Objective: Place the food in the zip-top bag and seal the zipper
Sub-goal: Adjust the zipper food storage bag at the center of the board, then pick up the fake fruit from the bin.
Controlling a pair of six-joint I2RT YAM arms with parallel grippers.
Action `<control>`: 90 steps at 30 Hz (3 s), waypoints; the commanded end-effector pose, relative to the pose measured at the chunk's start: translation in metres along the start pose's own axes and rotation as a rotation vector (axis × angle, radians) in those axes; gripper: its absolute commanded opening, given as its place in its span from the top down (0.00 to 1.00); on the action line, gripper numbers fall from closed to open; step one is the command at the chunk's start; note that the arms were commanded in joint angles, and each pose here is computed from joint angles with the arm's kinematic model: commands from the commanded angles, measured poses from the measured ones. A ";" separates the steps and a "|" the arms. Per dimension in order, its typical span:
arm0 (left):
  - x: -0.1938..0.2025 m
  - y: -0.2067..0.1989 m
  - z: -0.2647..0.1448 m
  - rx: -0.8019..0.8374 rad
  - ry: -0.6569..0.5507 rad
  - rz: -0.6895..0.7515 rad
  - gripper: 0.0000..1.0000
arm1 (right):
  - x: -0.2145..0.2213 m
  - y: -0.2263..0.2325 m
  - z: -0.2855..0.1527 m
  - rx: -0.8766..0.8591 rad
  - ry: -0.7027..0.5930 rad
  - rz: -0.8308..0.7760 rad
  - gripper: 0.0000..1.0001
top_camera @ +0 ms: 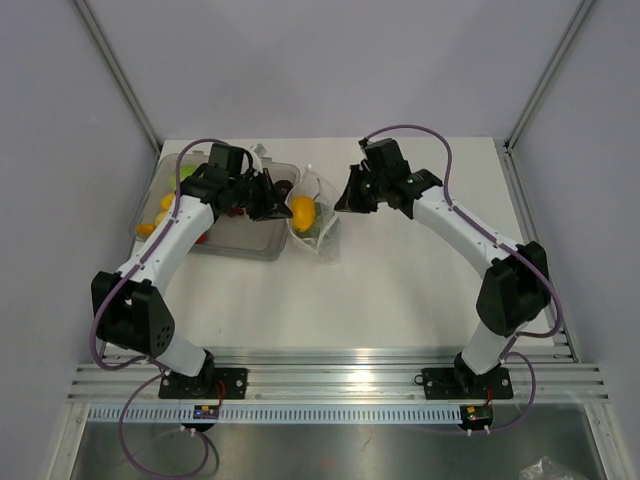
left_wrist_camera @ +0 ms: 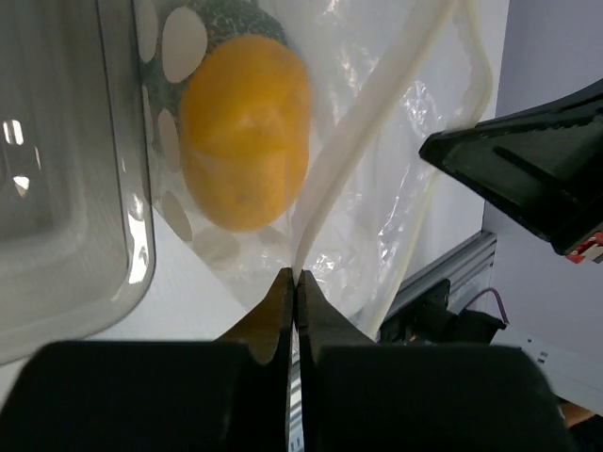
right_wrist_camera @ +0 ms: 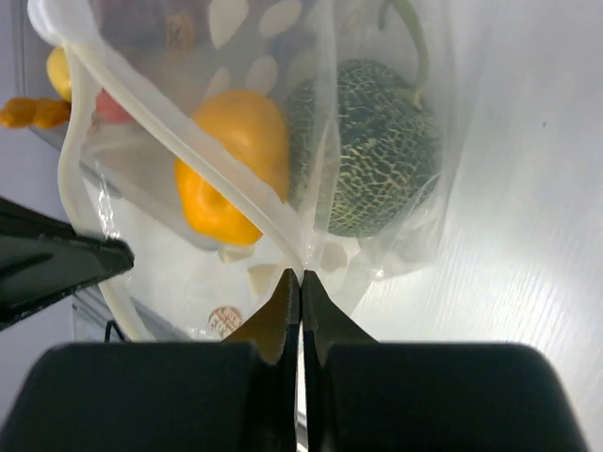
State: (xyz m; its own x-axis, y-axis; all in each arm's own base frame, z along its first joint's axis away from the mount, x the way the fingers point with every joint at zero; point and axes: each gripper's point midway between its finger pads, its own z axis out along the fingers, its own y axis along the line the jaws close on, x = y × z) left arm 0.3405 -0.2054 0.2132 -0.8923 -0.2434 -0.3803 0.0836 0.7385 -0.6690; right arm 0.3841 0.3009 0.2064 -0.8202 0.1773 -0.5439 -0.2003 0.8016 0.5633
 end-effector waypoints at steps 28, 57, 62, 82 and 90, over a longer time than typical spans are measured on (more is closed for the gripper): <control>0.022 0.013 0.056 -0.119 0.162 0.047 1.00 | 0.004 0.009 -0.040 0.001 -0.078 -0.029 1.00; -0.012 -0.094 -0.019 0.077 -0.070 0.205 1.00 | -0.012 0.026 -0.093 -0.028 -0.193 -0.054 1.00; 0.012 -0.076 0.003 0.049 0.063 0.181 1.00 | -0.001 0.012 -0.084 0.035 -0.138 -0.056 1.00; -0.082 -0.020 -0.077 -0.111 -0.213 0.190 0.25 | 0.007 0.040 -0.101 -0.115 -0.177 -0.083 1.00; -0.110 0.094 -0.013 -0.334 -0.173 -0.006 0.24 | 0.009 0.048 -0.097 -0.154 -0.155 -0.101 1.00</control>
State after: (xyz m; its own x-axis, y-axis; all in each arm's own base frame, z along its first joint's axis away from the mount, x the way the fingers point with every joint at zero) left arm 0.4147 -0.0909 0.2477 -0.7638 -0.3203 -0.5604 -0.0612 0.9002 -0.4311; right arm 0.3179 0.2740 0.2595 -0.7477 0.1962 -0.6344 -0.2760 0.7771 0.5656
